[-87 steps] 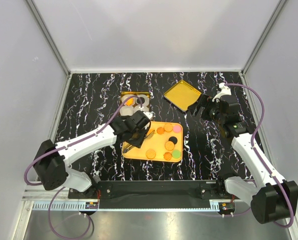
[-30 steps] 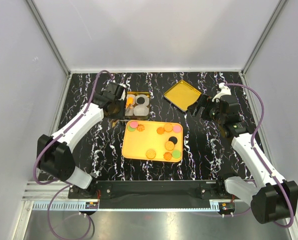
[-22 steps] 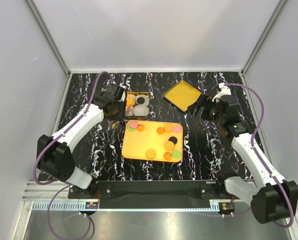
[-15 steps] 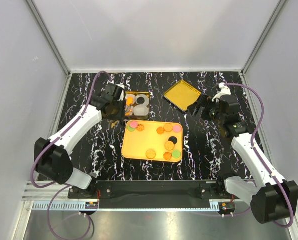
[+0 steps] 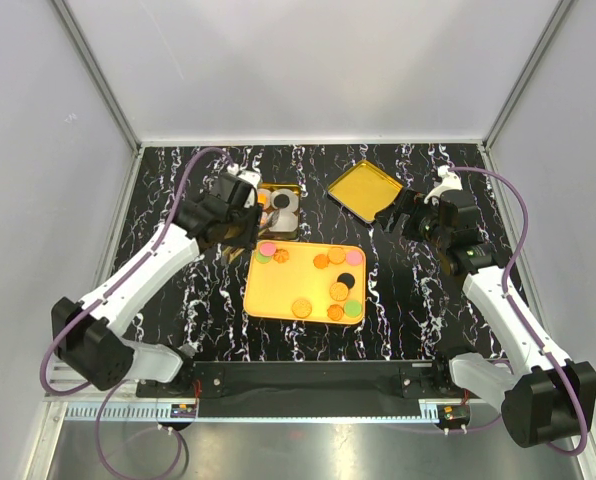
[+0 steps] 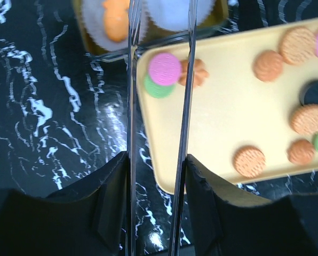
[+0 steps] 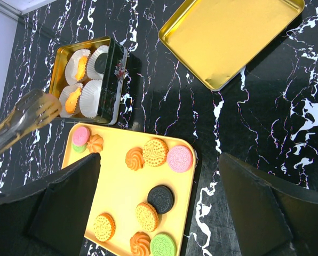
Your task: Pack the cookies
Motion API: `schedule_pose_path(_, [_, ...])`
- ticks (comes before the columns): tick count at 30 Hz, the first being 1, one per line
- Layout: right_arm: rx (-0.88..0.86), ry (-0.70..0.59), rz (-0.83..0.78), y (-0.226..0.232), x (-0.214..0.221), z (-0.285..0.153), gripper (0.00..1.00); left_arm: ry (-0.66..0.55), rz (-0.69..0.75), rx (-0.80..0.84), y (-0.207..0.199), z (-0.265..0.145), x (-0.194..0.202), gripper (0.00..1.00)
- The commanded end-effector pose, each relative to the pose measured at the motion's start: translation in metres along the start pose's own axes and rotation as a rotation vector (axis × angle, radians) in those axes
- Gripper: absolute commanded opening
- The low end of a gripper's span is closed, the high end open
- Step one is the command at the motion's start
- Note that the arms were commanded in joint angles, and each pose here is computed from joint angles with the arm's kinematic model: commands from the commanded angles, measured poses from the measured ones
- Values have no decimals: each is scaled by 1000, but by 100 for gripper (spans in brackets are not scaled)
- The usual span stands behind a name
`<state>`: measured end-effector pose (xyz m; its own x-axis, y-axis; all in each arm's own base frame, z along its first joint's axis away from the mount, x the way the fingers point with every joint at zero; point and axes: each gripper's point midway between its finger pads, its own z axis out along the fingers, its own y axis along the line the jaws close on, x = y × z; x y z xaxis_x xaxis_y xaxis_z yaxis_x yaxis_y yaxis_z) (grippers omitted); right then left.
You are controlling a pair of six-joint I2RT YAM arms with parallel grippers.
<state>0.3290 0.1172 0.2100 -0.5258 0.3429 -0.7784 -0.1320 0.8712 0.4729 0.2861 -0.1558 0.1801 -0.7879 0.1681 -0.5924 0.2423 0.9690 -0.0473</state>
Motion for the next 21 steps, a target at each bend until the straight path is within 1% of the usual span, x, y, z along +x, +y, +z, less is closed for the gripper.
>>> schedule_pose_path(1, [-25, -22, -15, 6, -7, -1, 100, -66, 25, 66, -25, -24, -6, 47])
schedule_pose_path(2, [-22, -16, -14, 5, -5, -1, 100, -63, 54, 94, -38, -28, 1, 47])
schedule_pose_path(5, [-22, -15, -14, 5, -5, 0, 100, -42, 82, 128, -59, -28, 18, 47])
schedule_pose_path(8, [-21, -14, -15, 4, -5, 1, 100, -23, 141, 216, -98, -34, 38, 48])
schedule_pose_path(11, [-18, -15, -15, 3, -5, 1, 100, -15, 158, 242, -118, -34, 47, 48])
schedule_pose_path(14, [-20, -12, -15, 4, -5, 1, 100, 21, 212, 295, -150, -33, 67, 49])
schedule_pose_path(21, [-15, -15, -18, 3, -5, 0, 100, 66, 291, 266, -177, -19, 85, 51])
